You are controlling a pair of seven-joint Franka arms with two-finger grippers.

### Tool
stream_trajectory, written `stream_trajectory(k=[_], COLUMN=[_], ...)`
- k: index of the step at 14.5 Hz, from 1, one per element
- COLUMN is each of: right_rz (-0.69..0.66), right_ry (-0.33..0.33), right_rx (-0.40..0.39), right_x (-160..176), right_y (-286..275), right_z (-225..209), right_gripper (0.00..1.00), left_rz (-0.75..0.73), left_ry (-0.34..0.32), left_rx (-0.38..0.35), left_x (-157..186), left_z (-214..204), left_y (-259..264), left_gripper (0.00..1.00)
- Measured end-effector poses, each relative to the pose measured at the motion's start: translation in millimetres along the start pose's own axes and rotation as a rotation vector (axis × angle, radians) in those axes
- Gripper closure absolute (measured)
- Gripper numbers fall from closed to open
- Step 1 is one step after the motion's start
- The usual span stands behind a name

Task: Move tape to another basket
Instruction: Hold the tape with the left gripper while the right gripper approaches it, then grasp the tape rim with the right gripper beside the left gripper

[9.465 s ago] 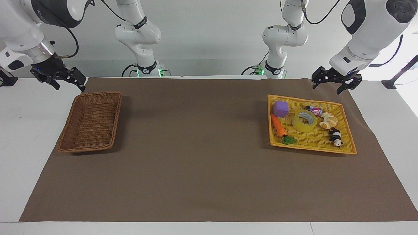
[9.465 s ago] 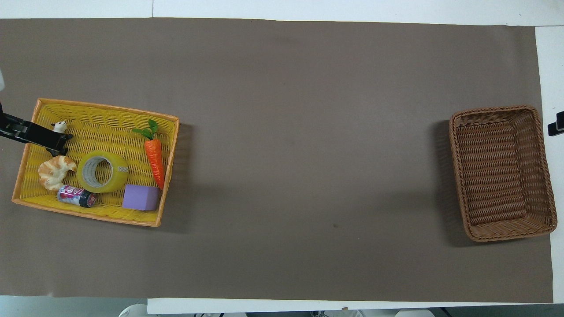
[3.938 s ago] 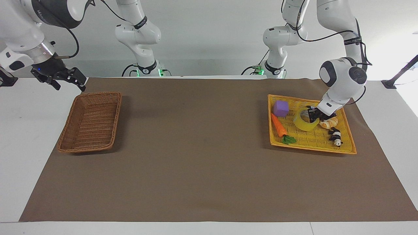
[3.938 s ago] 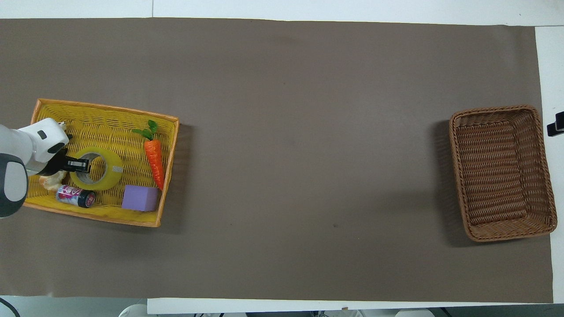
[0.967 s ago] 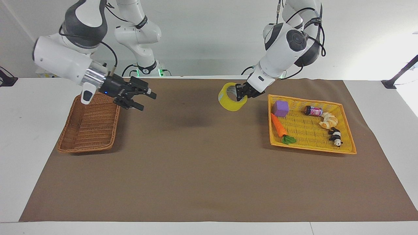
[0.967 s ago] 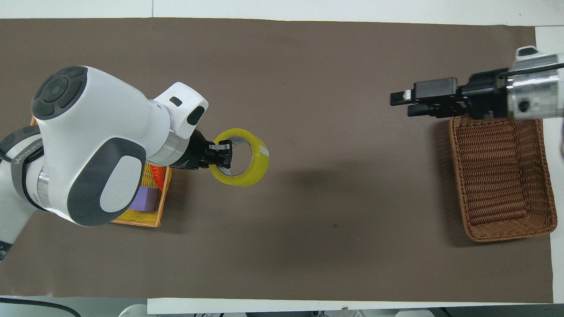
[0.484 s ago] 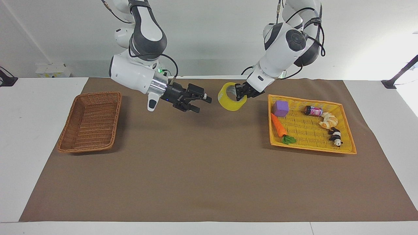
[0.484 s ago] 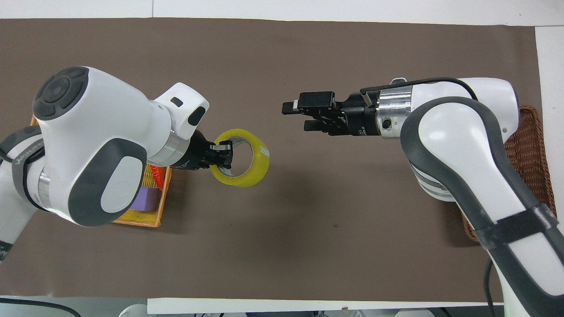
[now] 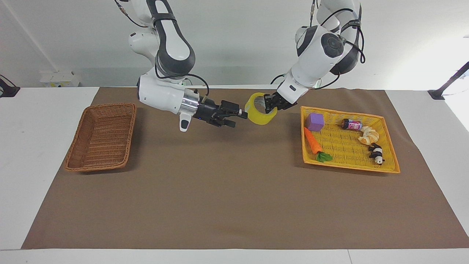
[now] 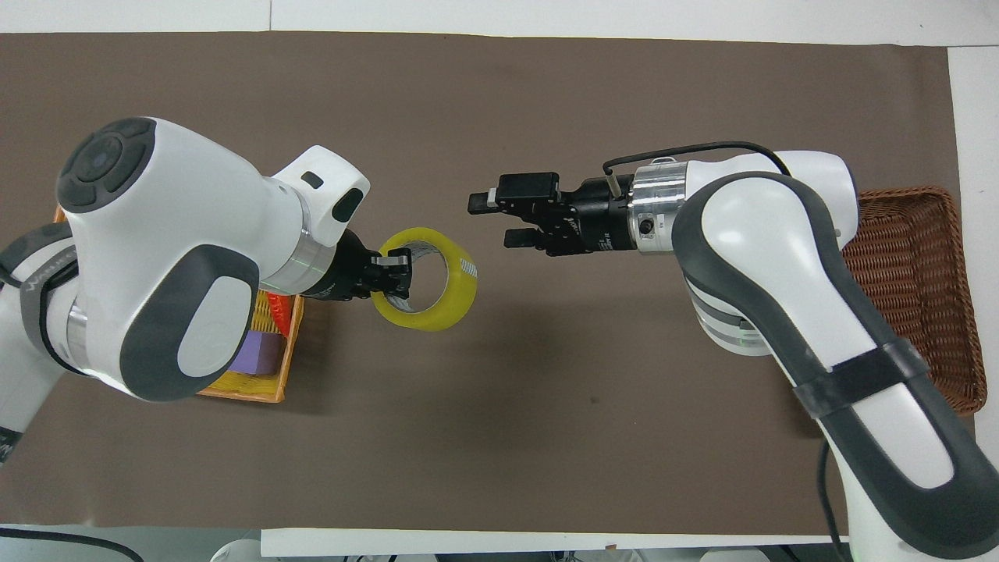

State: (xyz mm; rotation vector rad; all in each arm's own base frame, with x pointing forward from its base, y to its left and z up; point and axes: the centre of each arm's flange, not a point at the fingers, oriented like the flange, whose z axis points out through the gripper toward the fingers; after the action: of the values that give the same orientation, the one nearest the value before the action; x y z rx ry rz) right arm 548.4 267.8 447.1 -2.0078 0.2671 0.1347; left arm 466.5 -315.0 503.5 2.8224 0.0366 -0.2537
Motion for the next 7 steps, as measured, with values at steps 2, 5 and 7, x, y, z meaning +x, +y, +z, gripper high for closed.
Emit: stream_trajectory(k=[2, 5, 7], right_rz=[-0.008, -0.011, -0.013], right_ry=[-0.019, -0.035, -0.046], right_rx=[-0.004, -0.003, 0.0], right_x=[-7.1, -10.0, -11.2], right_y=[-3.7, -5.4, -6.6], right_z=[10.2, 13.3, 13.7], right_gripper=[0.0, 0.0, 0.0], left_rz=[0.0, -0.001, -0.002], left_ry=[0.0, 0.001, 0.001], left_rx=[0.0, -0.001, -0.001], left_x=[0.1, 0.4, 0.7], left_z=[-0.1, -0.3, -0.4], left_y=[0.0, -0.5, -0.8], left_gripper=[0.78, 0.78, 0.78])
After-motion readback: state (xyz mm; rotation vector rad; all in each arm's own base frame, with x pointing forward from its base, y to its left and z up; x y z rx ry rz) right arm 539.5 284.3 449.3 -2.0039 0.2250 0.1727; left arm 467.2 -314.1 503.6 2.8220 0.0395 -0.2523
